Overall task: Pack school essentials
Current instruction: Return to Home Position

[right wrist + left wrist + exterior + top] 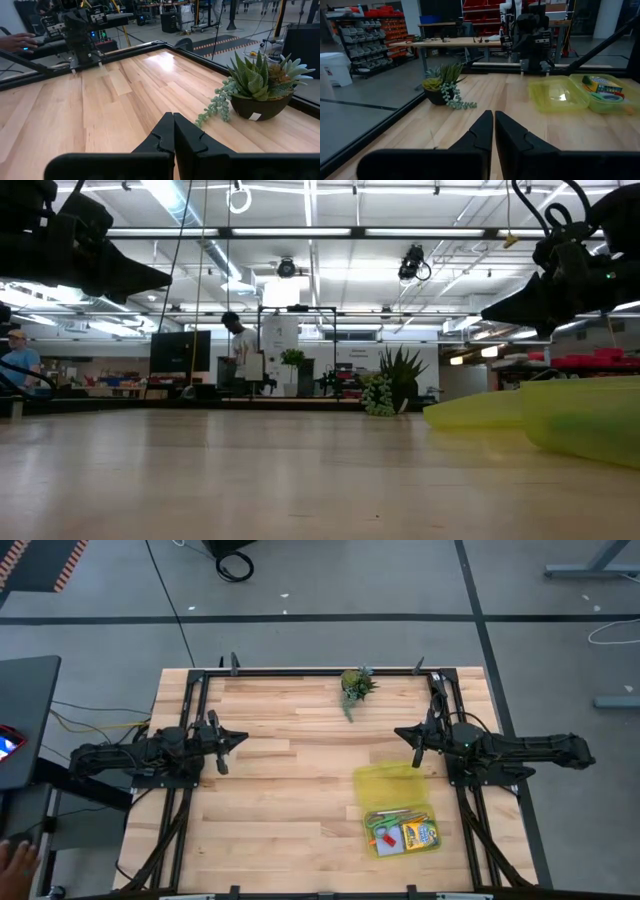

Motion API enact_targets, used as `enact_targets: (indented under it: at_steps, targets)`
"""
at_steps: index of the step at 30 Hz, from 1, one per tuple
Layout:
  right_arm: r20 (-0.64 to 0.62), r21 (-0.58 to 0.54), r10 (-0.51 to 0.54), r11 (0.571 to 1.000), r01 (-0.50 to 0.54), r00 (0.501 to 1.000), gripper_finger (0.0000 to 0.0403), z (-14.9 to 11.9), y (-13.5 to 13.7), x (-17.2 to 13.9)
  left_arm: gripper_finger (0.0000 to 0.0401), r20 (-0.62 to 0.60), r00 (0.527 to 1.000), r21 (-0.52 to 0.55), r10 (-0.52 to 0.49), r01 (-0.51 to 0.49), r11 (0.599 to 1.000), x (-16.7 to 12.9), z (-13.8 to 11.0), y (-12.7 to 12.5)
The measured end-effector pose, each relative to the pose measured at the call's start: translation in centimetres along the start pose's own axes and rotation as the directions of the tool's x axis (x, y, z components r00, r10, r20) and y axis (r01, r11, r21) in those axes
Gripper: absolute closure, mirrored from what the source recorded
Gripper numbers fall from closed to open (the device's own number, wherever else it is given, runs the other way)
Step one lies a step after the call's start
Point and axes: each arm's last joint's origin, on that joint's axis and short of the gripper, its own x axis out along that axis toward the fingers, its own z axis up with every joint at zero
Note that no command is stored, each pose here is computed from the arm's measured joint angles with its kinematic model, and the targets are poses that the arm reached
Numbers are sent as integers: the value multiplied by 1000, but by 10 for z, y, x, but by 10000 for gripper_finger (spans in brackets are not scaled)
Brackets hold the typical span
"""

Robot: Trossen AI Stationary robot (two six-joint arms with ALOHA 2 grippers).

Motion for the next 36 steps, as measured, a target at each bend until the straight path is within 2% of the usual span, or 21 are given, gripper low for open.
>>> enact_targets:
  at_steps: [10,19,28,36]
  targets:
    - [0,0,0,1000,0,1000,396,0,0,0,365,0,1000,0,0,0,1000,0,0,0]
    - [0,0,0,1000,0,1000,396,0,0,0,378,0,1000,0,0,0,1000,0,0,0]
    - [0,0,0,1000,0,1000,396,0,0,0,365,0,1000,0,0,0,1000,0,0,0]
    - [0,0,0,1000,0,1000,396,0,0,0,377,0,1000,0,0,0,1000,0,0,0]
